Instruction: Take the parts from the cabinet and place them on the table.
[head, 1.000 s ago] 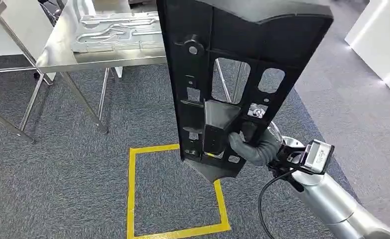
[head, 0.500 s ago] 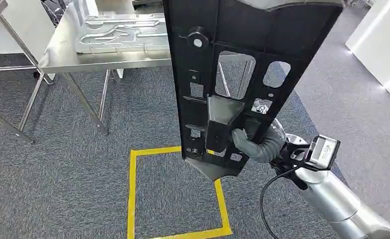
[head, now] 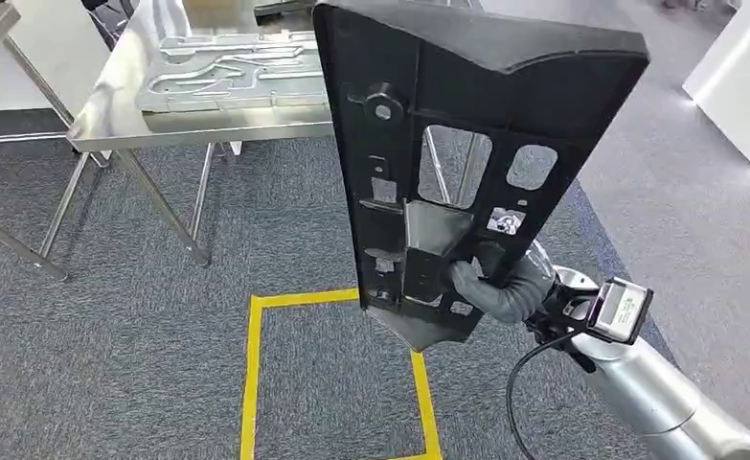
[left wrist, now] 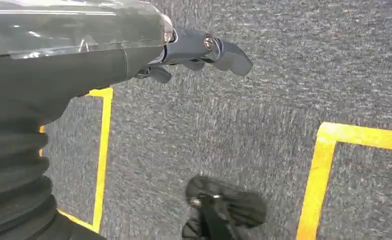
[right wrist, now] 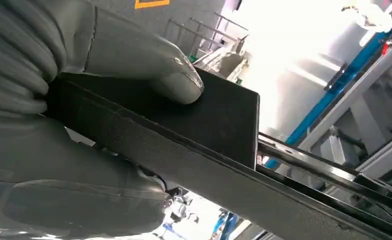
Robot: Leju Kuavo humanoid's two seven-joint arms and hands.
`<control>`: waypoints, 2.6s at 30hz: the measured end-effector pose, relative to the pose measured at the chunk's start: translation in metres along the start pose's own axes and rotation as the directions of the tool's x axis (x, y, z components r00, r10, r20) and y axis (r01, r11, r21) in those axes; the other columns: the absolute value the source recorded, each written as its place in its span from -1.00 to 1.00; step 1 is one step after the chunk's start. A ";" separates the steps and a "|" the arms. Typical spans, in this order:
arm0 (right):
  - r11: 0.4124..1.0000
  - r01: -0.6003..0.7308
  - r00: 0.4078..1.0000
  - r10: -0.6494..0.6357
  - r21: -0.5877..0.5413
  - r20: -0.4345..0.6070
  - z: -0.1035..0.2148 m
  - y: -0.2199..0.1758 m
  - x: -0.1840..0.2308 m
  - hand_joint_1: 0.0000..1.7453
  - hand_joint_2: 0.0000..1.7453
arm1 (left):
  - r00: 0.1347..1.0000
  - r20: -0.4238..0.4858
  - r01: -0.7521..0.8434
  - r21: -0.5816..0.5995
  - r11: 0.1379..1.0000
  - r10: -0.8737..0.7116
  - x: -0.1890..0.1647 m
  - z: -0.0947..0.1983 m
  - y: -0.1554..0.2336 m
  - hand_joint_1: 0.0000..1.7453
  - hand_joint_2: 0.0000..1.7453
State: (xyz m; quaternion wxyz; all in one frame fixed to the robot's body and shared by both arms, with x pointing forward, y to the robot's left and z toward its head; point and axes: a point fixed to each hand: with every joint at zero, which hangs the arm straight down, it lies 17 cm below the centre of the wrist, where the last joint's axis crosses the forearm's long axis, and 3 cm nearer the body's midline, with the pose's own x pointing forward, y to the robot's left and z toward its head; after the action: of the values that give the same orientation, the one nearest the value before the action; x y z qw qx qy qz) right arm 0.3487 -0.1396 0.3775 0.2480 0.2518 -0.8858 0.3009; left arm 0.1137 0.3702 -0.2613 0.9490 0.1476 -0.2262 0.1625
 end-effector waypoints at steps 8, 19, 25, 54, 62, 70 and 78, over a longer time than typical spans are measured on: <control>1.000 -0.015 1.000 0.015 0.010 0.012 0.011 0.004 0.001 0.96 1.00 | 1.000 0.005 -0.006 -0.001 1.000 0.006 0.002 0.000 -0.002 -1.00 1.00; 0.998 0.057 0.998 -0.056 0.029 -0.036 0.027 0.006 -0.004 0.96 1.00 | 0.999 -0.008 -0.040 0.020 0.999 0.040 -0.007 0.004 -0.004 -1.00 1.00; 0.999 0.003 1.000 -0.003 -0.038 0.000 -0.008 -0.017 0.007 0.96 1.00 | 0.999 0.011 -0.031 -0.007 1.000 0.031 0.004 0.001 -0.007 -1.00 1.00; 0.995 0.013 0.991 0.000 -0.100 0.135 -0.027 -0.004 0.036 0.96 1.00 | 1.000 0.019 -0.008 -0.008 1.000 0.008 0.010 -0.002 -0.002 -1.00 1.00; 0.992 0.004 0.991 0.014 -0.128 0.133 -0.025 -0.009 0.037 0.96 1.00 | 1.000 0.016 -0.003 -0.012 1.000 0.004 0.008 -0.002 0.000 -1.00 1.00; 0.990 -0.008 0.988 0.030 -0.143 0.150 -0.025 -0.010 0.044 0.96 1.00 | 1.000 0.020 -0.004 -0.013 1.000 0.004 0.012 -0.003 0.001 -1.00 1.00; 0.987 -0.048 0.988 0.069 -0.154 0.136 -0.017 -0.007 0.043 0.96 1.00 | 1.000 0.021 0.004 -0.019 1.000 -0.004 0.011 -0.003 0.000 -1.00 1.00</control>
State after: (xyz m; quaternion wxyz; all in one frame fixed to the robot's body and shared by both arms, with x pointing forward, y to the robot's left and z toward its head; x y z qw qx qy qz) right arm 0.3251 -0.1458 0.4176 0.1940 0.2269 -0.9283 0.2216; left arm 0.1240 0.3738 -0.2586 0.9483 0.1405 -0.2374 0.1567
